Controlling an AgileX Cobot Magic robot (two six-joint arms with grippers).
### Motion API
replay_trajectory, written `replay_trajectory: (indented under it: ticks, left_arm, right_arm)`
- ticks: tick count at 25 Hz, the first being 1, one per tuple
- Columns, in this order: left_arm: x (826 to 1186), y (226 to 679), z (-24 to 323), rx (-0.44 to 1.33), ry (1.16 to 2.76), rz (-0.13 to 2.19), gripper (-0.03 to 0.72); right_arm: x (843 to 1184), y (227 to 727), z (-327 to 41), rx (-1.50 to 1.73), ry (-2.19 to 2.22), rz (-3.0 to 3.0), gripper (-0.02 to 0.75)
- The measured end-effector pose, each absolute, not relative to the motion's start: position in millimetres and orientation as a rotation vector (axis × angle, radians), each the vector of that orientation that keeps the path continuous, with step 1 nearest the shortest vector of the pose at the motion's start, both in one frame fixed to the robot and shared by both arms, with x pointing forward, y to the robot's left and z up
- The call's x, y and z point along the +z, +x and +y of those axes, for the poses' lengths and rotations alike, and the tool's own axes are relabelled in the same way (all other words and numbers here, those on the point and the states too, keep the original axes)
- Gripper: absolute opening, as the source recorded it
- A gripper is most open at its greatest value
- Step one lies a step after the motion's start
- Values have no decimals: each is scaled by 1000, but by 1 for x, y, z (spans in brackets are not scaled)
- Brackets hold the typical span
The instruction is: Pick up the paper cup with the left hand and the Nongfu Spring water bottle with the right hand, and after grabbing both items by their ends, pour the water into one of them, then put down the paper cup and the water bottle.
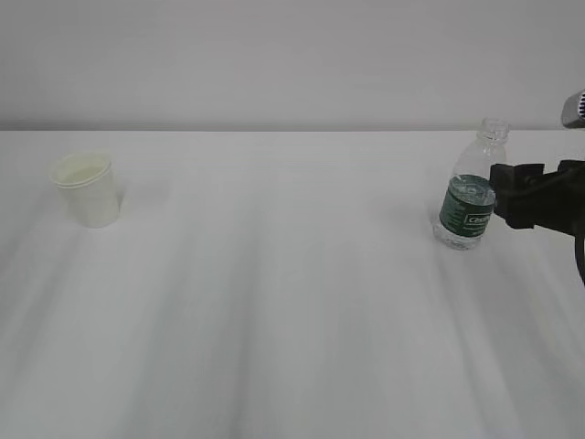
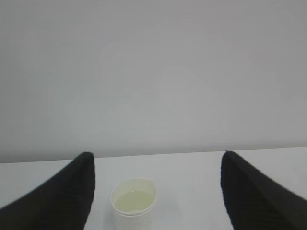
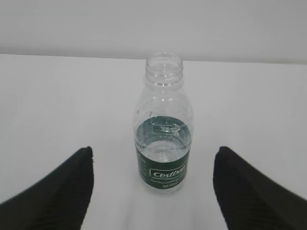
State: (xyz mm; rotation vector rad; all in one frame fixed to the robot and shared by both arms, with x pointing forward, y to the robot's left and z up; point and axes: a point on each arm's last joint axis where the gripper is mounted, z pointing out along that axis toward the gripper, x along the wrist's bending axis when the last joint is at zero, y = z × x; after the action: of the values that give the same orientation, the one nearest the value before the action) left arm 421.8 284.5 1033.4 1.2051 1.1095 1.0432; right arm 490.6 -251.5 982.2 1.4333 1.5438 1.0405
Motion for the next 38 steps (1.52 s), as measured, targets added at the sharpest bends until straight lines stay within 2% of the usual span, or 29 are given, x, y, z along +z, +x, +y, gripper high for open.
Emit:
replay_trajectory:
  ticks: [13,21,38]
  left_arm:
    - [1057,387,288,1092,1182,1107,587]
    - [1087,373,293,1152,1192,1136,587]
    - [1106,324,298,1233,1079,1073,587]
  right_arm:
    - [981,487,-250,1142,1657,1460,593]
    - [1000,473,-250,1168,1619,1505,594]
    - [1037,433,-253,1160,1379,1643,594]
